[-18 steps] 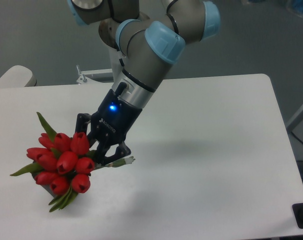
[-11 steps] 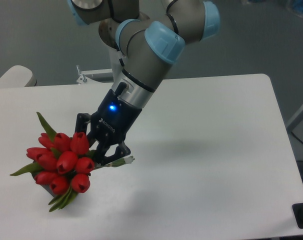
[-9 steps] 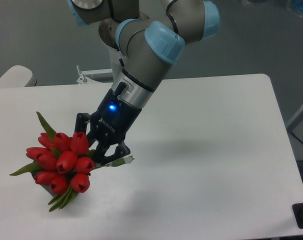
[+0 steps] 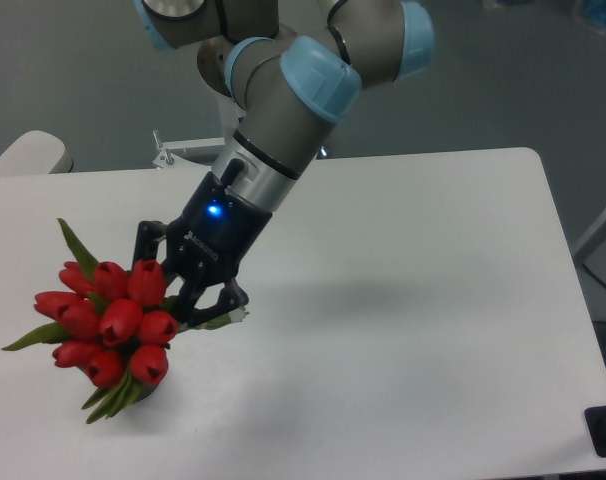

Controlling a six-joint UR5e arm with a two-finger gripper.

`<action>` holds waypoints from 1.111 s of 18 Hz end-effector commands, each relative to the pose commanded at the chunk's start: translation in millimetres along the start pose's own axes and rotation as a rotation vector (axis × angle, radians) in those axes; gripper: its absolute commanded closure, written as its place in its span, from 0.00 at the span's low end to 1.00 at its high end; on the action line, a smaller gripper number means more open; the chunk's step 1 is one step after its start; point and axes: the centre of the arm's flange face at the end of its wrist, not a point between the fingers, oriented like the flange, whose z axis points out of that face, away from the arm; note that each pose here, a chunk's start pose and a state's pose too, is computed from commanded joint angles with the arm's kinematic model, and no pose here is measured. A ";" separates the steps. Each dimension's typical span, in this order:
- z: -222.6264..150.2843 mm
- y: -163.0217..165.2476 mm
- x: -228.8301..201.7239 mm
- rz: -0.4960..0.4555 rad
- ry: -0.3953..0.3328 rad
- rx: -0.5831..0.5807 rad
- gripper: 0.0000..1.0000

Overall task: Insert the flowers into the vase
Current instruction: 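Move the held tulips over the vase opening, stems pointing down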

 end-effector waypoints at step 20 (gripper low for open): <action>24.7 -23.1 14.2 0.093 0.383 0.336 0.69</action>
